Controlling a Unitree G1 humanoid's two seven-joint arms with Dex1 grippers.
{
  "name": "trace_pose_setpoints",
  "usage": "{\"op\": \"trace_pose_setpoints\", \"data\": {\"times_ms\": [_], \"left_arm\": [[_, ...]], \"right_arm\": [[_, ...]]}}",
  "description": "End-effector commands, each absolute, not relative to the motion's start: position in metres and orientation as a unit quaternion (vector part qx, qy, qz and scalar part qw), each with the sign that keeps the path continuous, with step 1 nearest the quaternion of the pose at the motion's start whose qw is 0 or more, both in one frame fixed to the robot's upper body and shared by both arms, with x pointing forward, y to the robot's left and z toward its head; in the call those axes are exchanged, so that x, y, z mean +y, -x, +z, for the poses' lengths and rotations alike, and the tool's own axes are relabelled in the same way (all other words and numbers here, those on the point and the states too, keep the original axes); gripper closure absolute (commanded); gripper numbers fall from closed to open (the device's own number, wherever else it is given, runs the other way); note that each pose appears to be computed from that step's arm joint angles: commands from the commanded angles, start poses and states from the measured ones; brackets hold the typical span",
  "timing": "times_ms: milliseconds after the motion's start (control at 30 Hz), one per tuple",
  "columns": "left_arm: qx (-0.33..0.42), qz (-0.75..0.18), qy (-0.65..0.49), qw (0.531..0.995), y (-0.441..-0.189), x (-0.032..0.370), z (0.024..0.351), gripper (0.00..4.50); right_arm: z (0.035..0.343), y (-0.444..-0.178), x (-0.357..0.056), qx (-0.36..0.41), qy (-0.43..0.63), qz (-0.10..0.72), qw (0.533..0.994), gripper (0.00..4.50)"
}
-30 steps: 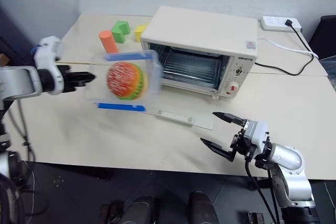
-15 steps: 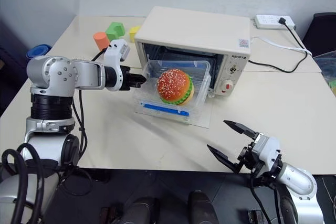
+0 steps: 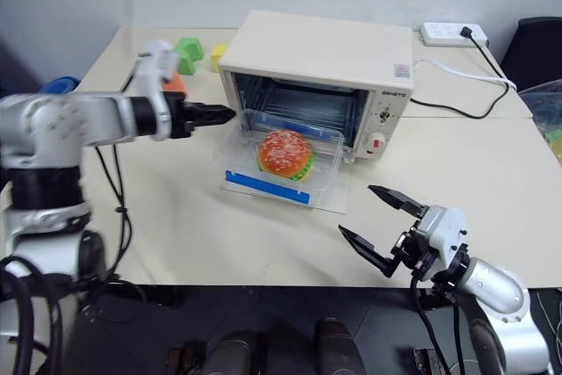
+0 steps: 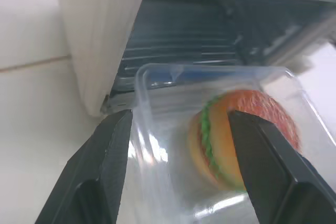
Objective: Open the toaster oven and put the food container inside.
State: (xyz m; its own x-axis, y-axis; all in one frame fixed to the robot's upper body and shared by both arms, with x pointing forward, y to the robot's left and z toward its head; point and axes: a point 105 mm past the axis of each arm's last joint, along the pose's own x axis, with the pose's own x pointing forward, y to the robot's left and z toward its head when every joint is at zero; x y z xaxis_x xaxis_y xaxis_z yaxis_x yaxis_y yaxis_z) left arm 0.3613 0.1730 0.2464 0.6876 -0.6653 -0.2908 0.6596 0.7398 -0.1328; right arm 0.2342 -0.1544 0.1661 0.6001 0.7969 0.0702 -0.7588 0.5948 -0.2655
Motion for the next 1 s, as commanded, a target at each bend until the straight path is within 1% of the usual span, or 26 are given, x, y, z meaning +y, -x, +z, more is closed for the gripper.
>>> {"op": "trace_pose_setpoints", "data": {"times_ms": [33,67,100,133,167,200,233,267,333,367,500,633,833,1000], "left_arm": [[0.127,-0.456,-0.112,0.874,-0.339,0.173,0.23,2.59],[0.122,-0.482,-0.14,0.856,-0.332,0.172,0.223,2.84],[0.11,-0.502,-0.154,0.844,-0.327,0.171,0.216,3.18],[0.107,-0.513,-0.153,0.838,-0.326,0.17,0.203,3.45],[0.1,-0.521,-0.153,0.834,-0.326,0.168,0.194,3.76],[0.093,-0.533,-0.164,0.825,-0.324,0.164,0.184,4.2],[0.089,-0.546,-0.178,0.814,-0.321,0.16,0.175,4.4],[0.077,-0.555,-0.175,0.81,-0.32,0.154,0.171,4.5],[0.057,-0.539,-0.137,0.829,-0.33,0.141,0.168,4.5],[0.041,-0.53,-0.131,0.837,-0.336,0.136,0.169,4.5],[-0.001,-0.507,-0.091,0.857,-0.351,0.119,0.178,4.5],[0.012,-0.474,-0.025,0.88,-0.367,0.112,0.177,4.5],[-0.02,-0.415,-0.008,0.91,-0.395,0.103,0.182,4.5],[-0.05,-0.381,-0.003,0.923,-0.412,0.09,0.189,4.5]], "right_arm": [[0.163,-0.235,-0.134,-0.052,0.109,0.467,0.876,1.58],[0.161,-0.237,-0.131,-0.041,0.109,0.47,0.875,1.89],[0.16,-0.239,-0.127,-0.036,0.112,0.473,0.873,2.26],[0.156,-0.244,-0.122,-0.028,0.114,0.473,0.873,2.53],[0.154,-0.249,-0.119,-0.03,0.118,0.469,0.875,2.9],[0.153,-0.256,-0.117,-0.033,0.123,0.46,0.879,3.4],[0.151,-0.261,-0.115,-0.03,0.126,0.456,0.881,3.62],[0.15,-0.266,-0.114,-0.032,0.134,0.453,0.881,3.96],[0.152,-0.283,-0.113,-0.041,0.146,0.434,0.888,4.48],[0.155,-0.293,-0.115,-0.05,0.154,0.421,0.893,4.48],[0.165,-0.314,-0.117,-0.076,0.176,0.399,0.897,4.48],[0.177,-0.333,-0.117,-0.101,0.179,0.379,0.902,4.48],[0.179,-0.35,-0.114,-0.113,0.188,0.376,0.9,4.48],[0.184,-0.372,-0.117,-0.128,0.193,0.344,0.91,4.48]]}}
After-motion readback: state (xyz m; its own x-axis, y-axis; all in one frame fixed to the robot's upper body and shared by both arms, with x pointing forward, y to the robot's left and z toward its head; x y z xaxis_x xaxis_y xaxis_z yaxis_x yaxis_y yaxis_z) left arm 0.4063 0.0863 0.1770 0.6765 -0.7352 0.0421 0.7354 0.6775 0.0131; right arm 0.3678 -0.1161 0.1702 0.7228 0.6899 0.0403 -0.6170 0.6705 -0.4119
